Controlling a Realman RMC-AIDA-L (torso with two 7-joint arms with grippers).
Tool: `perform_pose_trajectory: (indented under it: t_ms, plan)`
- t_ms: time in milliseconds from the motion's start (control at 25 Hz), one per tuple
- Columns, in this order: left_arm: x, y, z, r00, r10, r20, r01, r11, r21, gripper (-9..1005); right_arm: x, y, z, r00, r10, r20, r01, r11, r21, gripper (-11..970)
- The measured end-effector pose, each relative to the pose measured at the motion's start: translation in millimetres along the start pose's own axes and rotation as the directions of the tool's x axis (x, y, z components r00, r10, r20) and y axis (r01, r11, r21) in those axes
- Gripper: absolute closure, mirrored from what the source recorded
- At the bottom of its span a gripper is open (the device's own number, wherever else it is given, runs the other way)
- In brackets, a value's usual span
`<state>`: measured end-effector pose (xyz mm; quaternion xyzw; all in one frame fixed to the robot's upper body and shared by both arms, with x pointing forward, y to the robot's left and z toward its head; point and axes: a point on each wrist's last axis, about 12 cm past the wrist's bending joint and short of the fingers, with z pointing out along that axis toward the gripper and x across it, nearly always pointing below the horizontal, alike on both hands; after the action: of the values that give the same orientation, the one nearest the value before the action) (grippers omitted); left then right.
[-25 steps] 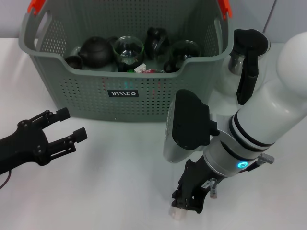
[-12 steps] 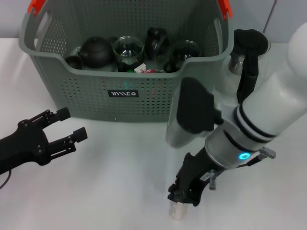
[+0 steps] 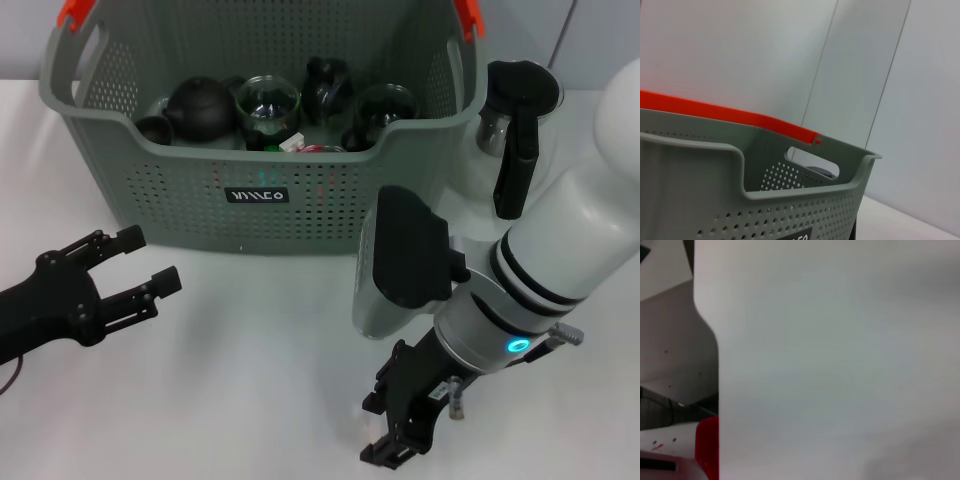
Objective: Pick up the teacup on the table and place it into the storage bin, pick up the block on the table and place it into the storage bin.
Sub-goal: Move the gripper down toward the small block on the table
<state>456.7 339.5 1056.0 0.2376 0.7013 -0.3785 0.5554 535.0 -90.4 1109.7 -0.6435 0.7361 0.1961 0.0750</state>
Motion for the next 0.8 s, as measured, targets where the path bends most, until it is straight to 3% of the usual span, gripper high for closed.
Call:
perform_pose_trajectory:
  t_ms: [160,400,800]
  plan:
    - [0.3,0.7,0.3,1.0,0.001,-0.004,-0.001,1.0,-0.005,171,0.0,1.3,0.5,1.0,-0.009,0.008,0.009,1.0,-0.007,430]
    - [1.7,0.5,0.3,1.0,-0.006,-0.005,0.006,1.0,-0.008,171,3.0,1.5,5.5,1.0,-0.004,-0.007,0.004,1.0,-0.008,219]
    - [1.5,0.7,0.6,1.0,-0.006,-0.004,0.006,1.0,-0.007,172,6.0,-3.7,8.1,1.0,0.02,0.0,-0.02,1.0,0.017,219]
